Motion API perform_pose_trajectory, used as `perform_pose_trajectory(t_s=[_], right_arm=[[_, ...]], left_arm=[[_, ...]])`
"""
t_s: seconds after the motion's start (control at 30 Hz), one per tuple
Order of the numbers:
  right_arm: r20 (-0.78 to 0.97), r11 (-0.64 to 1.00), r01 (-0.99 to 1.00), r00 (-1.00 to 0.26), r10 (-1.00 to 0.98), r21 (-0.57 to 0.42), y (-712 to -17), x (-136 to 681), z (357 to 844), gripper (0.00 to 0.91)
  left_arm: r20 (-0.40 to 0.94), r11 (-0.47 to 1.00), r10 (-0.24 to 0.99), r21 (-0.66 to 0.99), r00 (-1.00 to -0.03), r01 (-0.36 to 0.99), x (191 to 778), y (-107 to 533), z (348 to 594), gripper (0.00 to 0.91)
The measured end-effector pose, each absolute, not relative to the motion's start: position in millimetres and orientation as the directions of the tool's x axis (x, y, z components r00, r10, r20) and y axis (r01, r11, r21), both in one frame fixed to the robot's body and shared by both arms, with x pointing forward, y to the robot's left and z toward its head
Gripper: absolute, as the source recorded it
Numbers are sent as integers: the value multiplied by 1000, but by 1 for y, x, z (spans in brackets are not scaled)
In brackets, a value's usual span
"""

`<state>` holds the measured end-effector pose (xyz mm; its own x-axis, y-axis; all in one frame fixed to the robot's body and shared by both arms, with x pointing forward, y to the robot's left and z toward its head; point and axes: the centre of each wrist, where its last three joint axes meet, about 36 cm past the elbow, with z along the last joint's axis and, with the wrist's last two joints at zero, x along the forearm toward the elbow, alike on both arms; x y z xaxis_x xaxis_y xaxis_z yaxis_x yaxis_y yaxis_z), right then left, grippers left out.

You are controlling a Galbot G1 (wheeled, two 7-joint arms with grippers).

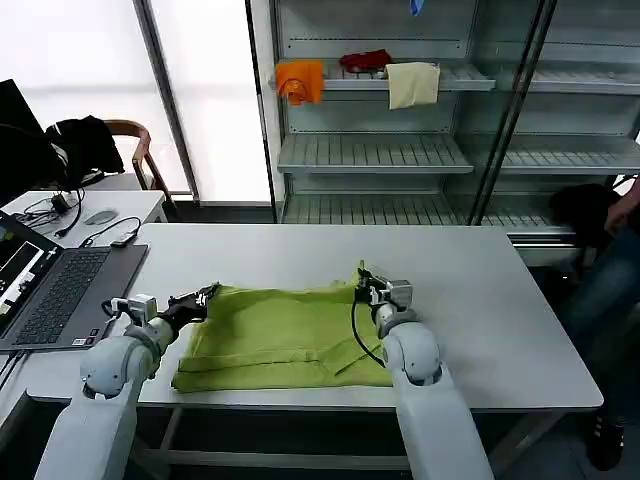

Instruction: Fold and organize the clothes.

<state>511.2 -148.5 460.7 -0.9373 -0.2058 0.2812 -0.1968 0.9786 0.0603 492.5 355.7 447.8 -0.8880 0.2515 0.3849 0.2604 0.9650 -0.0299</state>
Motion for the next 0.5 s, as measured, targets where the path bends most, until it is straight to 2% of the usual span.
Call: perform_pose_trajectory(t_s=[0.5], right_arm=[[288, 980, -188, -937, -199, 67, -164, 453, 451, 0]], left_arm=[[392, 960, 268, -33, -880, 277, 449, 356, 444, 10]])
